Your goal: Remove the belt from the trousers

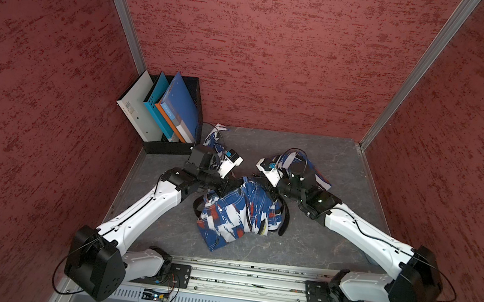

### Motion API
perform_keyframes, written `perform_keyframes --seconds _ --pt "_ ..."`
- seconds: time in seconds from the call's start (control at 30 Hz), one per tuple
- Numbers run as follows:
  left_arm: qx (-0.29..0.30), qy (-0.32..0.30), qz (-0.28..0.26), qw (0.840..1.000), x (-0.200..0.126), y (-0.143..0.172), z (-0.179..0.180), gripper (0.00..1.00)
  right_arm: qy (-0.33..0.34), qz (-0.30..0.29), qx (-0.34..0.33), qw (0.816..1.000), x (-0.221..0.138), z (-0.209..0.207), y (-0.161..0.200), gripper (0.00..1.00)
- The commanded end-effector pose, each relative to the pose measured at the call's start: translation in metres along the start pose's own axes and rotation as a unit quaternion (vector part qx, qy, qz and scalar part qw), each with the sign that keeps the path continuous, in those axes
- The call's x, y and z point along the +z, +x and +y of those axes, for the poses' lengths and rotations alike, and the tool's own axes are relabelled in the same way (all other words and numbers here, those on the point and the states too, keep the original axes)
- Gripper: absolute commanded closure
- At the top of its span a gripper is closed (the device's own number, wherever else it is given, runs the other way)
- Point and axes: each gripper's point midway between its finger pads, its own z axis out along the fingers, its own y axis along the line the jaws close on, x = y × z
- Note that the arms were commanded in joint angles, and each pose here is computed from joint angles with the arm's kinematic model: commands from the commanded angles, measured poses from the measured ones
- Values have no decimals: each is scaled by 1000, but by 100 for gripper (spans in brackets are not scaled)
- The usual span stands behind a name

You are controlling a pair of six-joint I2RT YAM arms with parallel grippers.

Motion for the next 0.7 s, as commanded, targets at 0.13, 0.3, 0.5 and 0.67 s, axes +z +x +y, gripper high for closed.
perform_keyframes --seconds 0.13,0.3,0.5,0.67 --pt "56 18 -92 994 -31 -38 -21 100 -15 58 35 998 6 7 32 92" --pt "81 7 -162 983 -53 -43 -20 100 7 72 67 995 3 0 49 98" --pt "82 -20 -209 974 -70 -50 -10 100 13 88 104 991 1 1 70 100" --pt "34 -51 -275 959 -90 -63 9 100 82 79 145 983 -9 -20 86 100"
